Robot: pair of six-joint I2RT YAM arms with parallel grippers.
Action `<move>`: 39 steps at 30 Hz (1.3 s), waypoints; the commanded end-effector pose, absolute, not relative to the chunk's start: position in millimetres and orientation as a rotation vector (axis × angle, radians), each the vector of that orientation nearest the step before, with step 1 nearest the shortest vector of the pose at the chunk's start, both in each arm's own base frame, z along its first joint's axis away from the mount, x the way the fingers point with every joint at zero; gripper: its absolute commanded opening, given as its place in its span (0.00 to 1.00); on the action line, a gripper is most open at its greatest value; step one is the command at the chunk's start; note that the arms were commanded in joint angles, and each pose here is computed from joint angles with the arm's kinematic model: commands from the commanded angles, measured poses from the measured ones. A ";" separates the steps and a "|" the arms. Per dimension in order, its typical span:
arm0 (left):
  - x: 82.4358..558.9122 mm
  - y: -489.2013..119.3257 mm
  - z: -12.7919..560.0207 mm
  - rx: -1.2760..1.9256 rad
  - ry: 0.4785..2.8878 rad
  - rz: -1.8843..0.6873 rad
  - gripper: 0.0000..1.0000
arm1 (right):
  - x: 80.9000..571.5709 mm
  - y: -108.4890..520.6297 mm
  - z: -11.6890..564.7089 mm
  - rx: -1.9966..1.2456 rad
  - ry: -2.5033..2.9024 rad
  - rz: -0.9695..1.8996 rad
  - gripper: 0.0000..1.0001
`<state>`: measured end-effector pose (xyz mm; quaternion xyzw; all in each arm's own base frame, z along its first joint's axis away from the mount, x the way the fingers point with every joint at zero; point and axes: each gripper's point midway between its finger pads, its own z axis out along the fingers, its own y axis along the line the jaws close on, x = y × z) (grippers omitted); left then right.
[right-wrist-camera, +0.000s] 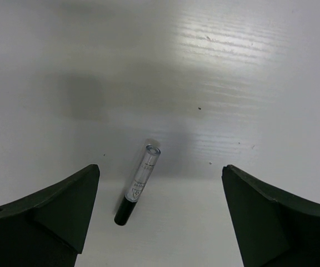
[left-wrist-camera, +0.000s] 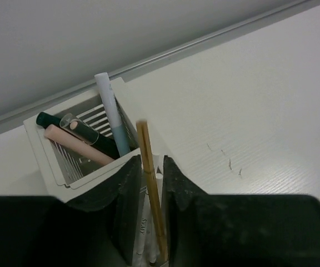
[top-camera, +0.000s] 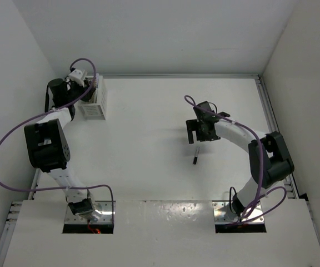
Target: Organize the makeup
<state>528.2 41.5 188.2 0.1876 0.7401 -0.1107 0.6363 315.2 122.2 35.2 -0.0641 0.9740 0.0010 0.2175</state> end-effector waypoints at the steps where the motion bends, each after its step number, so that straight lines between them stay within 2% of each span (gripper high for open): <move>1: 525.6 44.7 198.5 0.504 1.647 -0.243 0.29 | 308.8 119.8 41.8 -0.081 2.699 0.016 0.90; 2: 524.1 44.3 194.9 0.499 1.663 -0.253 0.33 | 304.5 120.0 36.9 -0.077 2.714 0.015 0.86; 3: 523.3 44.0 201.5 0.500 1.659 -0.250 0.45 | 303.1 118.6 35.8 -0.064 2.720 0.017 0.84; 4: 520.4 48.8 196.0 0.483 1.687 -0.258 0.50 | 302.2 120.9 33.9 -0.036 2.723 0.028 0.83; 8: 516.3 56.0 214.0 0.456 1.704 -0.234 0.57 | 296.2 127.5 25.7 -0.016 2.754 0.074 0.63; 11: 514.0 67.6 226.8 0.427 1.726 -0.191 0.57 | 288.6 132.2 20.0 -0.005 2.794 0.105 0.55; 19: 496.1 69.3 270.6 0.308 1.761 -0.190 0.57 | 269.4 134.6 0.7 0.024 2.876 0.101 0.54; 27: 472.0 50.4 283.9 0.274 1.802 -0.252 0.57 | 255.4 137.5 -9.9 0.041 2.943 0.131 0.45; 30: 464.2 46.0 288.6 0.272 1.802 -0.269 0.57 | 246.6 138.9 -18.7 0.036 2.993 0.141 0.30; 31: 464.2 45.9 288.6 0.272 1.802 -0.269 0.57 | 246.6 138.0 -20.4 0.040 2.998 0.137 0.18; 34: 455.3 38.2 290.5 0.299 1.809 -0.302 0.55 | 244.8 137.1 -23.0 0.029 3.006 0.133 0.01; 39: 444.8 7.6 276.3 0.394 1.862 -0.353 0.50 | 257.7 146.4 -15.7 -0.081 2.901 0.237 0.01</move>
